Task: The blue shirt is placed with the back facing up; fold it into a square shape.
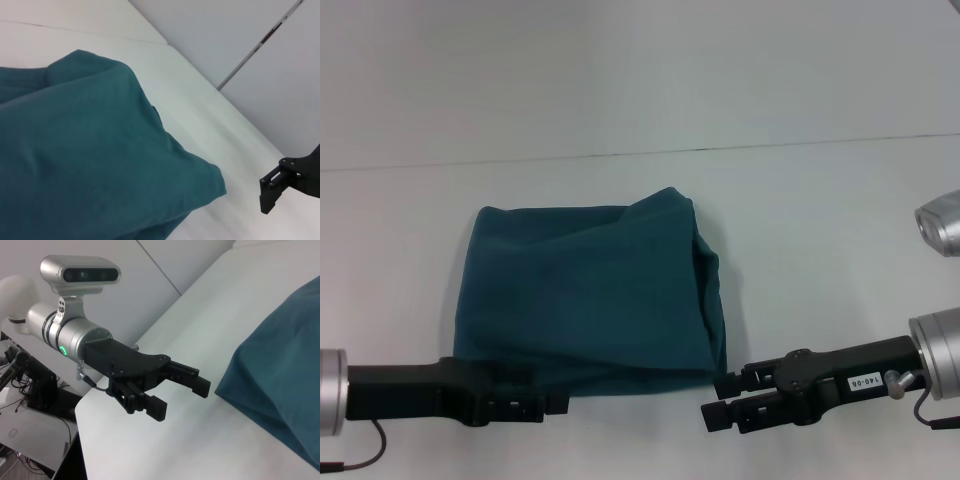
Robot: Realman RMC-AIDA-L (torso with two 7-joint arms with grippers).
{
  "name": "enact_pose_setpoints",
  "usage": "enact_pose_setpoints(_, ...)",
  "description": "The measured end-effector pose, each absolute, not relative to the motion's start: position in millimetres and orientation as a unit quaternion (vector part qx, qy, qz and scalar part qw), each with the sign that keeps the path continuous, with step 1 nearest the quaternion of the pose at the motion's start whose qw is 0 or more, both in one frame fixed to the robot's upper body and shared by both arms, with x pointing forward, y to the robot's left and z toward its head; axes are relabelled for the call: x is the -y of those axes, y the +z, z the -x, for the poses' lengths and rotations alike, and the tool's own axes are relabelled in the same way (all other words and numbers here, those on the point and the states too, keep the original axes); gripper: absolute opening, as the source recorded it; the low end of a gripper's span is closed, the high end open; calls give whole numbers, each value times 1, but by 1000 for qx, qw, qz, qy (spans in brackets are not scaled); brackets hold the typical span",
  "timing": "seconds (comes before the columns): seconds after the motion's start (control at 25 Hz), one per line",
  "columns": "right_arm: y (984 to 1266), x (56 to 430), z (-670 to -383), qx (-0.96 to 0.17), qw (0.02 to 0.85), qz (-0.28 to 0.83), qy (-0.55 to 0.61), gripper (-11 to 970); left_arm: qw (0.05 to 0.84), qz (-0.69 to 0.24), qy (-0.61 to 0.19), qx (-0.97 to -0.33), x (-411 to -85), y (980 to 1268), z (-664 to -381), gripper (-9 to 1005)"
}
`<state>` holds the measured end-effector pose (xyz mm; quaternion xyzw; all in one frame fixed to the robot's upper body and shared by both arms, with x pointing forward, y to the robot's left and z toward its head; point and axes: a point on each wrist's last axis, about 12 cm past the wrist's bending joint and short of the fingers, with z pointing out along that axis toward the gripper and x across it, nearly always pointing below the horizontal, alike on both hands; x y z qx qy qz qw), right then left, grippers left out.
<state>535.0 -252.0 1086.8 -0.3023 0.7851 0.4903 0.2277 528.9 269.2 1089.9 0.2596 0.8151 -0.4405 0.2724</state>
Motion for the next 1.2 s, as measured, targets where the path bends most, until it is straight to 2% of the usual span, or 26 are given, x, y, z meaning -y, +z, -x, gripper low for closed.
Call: enact_pose_setpoints(1.2, 1085, 255, -533, -786, 226, 295, 494, 765, 286, -265, -444, -807, -265, 1091, -530, 919)
